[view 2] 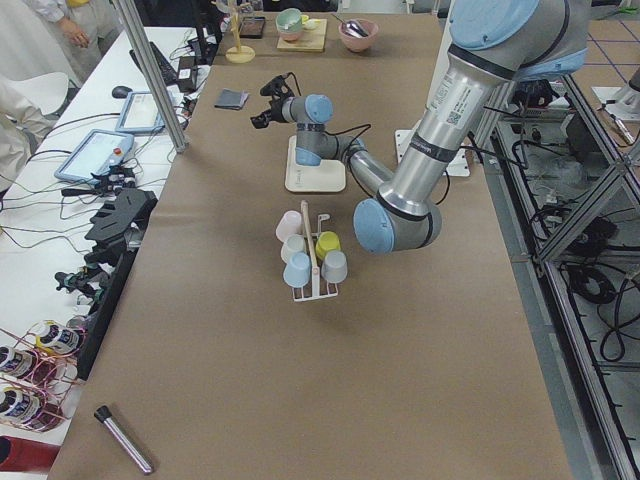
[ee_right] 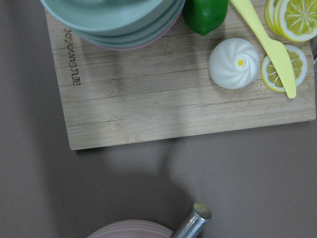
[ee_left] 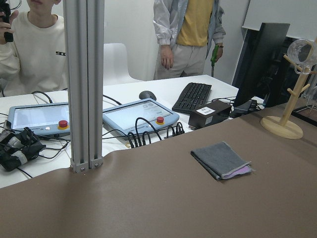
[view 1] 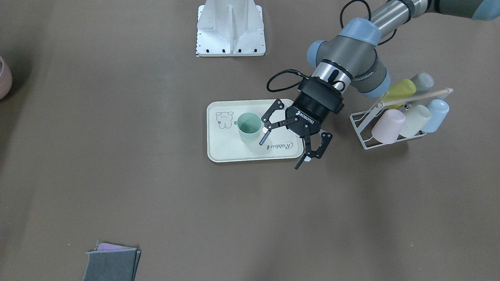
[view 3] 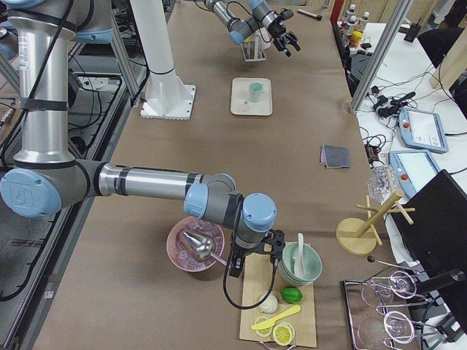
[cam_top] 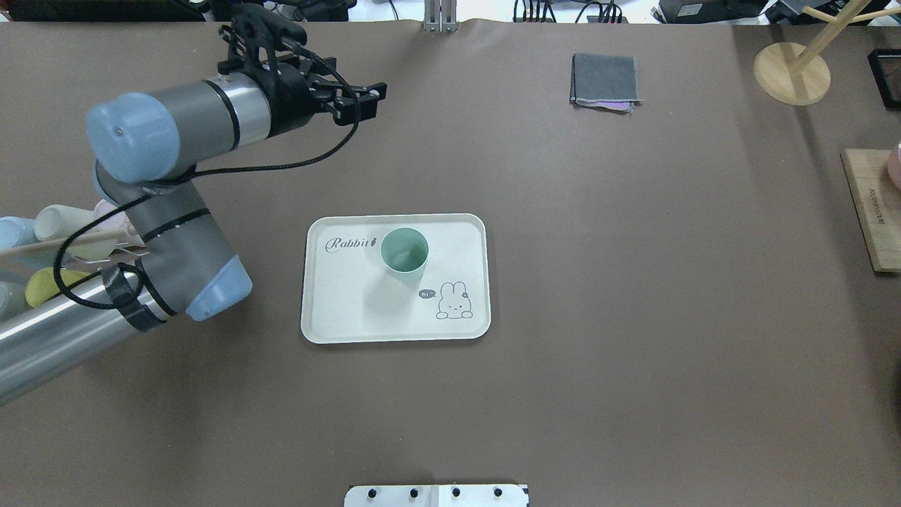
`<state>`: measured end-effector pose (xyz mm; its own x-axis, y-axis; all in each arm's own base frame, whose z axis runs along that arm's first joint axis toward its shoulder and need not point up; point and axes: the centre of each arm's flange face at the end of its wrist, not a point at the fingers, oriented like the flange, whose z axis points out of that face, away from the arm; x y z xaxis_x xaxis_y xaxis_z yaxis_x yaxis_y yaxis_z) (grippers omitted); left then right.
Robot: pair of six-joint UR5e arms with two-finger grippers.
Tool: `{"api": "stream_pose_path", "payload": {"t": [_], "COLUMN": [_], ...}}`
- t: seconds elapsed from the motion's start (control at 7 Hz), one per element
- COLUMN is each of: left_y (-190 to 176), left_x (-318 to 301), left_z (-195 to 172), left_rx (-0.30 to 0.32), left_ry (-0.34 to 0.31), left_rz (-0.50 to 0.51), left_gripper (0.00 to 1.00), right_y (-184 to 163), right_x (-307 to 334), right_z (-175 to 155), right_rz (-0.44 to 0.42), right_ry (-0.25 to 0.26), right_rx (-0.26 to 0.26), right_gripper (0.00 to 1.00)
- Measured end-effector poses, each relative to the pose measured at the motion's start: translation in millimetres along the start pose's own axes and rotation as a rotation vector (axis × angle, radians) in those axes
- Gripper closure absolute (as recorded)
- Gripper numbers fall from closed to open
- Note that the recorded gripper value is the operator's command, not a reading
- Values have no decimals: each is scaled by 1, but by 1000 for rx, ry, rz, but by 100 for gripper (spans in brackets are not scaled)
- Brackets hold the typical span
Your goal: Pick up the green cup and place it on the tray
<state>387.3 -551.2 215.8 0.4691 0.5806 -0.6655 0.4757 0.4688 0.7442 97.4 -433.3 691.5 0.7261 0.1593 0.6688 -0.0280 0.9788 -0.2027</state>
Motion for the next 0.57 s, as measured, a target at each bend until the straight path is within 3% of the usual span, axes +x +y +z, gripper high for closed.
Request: {"api": "stream_pose_path", "payload": {"t": [0.29,0.57], "left_y": [-36,-47], "left_x": [-70,-150], "left_z": [-30,-75], "left_rx": [-73,-155], "left_ry": [-10,-41], "left_rz": [-25,-57], "left_gripper": [2,2], "right_y": [0,0], "right_x": [0,1], "right_z": [0,0], "right_rz": [2,2], "right_ry": [1,5], "right_rx": [0,-1], "right_gripper": [0,0]}}
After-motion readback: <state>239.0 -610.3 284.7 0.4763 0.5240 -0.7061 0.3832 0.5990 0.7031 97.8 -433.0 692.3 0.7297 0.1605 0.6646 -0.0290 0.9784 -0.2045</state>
